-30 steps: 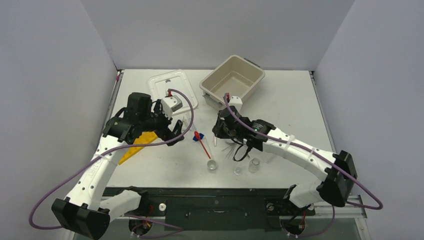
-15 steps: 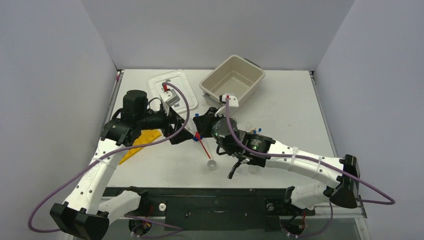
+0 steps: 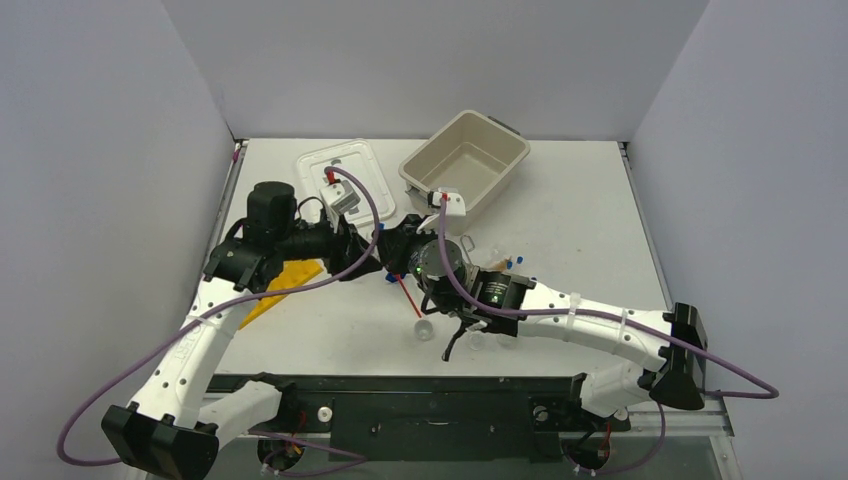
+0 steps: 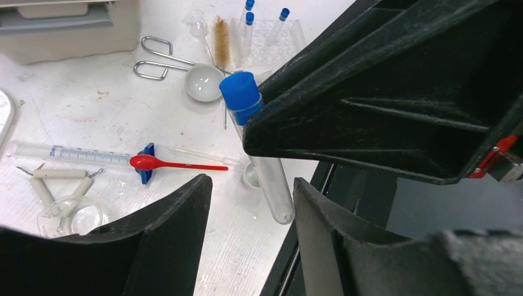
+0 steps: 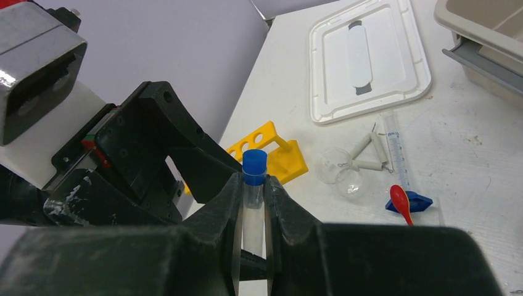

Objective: Organize the chemistry lab equipment
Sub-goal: Pick up the test tube at the center of the board.

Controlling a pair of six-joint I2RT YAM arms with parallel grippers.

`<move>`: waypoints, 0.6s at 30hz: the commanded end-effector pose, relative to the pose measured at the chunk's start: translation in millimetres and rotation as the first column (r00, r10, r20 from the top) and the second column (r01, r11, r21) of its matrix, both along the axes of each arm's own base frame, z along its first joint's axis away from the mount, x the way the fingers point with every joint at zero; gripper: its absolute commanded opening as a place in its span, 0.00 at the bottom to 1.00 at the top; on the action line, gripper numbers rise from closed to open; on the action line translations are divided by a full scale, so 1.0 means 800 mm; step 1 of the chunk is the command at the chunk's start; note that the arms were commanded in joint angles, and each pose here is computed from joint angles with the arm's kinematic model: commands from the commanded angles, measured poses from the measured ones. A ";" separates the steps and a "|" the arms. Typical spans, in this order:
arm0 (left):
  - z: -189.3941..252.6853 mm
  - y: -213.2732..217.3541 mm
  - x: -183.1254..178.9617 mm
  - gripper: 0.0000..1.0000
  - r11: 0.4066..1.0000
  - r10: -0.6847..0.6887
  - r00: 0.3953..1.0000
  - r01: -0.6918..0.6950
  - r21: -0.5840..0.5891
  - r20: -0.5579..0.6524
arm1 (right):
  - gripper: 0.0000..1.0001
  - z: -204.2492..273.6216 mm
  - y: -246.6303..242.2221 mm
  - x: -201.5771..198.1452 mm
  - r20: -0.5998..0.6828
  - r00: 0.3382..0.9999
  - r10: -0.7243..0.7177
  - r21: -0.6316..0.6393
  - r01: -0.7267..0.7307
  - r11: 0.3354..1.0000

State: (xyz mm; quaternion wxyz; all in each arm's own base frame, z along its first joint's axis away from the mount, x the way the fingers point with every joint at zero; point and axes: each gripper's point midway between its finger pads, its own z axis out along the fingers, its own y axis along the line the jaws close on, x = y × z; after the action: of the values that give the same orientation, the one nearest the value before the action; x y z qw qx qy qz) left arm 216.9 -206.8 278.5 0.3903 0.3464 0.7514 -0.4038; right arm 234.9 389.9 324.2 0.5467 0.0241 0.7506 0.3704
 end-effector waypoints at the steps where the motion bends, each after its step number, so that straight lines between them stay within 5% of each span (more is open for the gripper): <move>1: 0.017 0.006 0.009 0.46 1.000 0.015 0.995 -0.016 0.007 0.097 | 0.00 0.039 0.013 -0.003 0.039 0.999 0.027 0.068 -0.029 0.997; 4: 0.012 0.010 0.011 0.30 0.999 0.004 0.992 -0.008 0.032 0.125 | 0.00 0.036 0.018 -0.008 0.034 0.997 0.065 0.045 -0.067 0.997; 6: 0.007 0.015 0.014 0.02 0.998 0.011 0.990 -0.020 0.064 0.142 | 0.00 0.040 0.018 -0.010 0.033 0.996 0.085 0.042 -0.086 0.995; 11: 0.000 0.025 0.011 0.00 0.993 0.006 0.986 -0.026 0.118 0.168 | 0.00 0.032 0.006 -0.002 -0.010 0.993 0.118 -0.006 -0.118 0.993; 18: -0.012 0.040 0.001 0.00 0.976 -0.048 0.975 0.000 0.217 0.217 | 0.30 0.024 -0.017 0.016 -0.168 0.946 0.279 -0.003 -0.283 0.959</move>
State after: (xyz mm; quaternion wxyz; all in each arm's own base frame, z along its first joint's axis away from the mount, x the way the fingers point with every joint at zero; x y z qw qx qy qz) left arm 221.8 -188.4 265.1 0.4163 0.4033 0.7457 -0.3286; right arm 242.9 389.5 321.8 0.4746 -0.0412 0.7875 0.3910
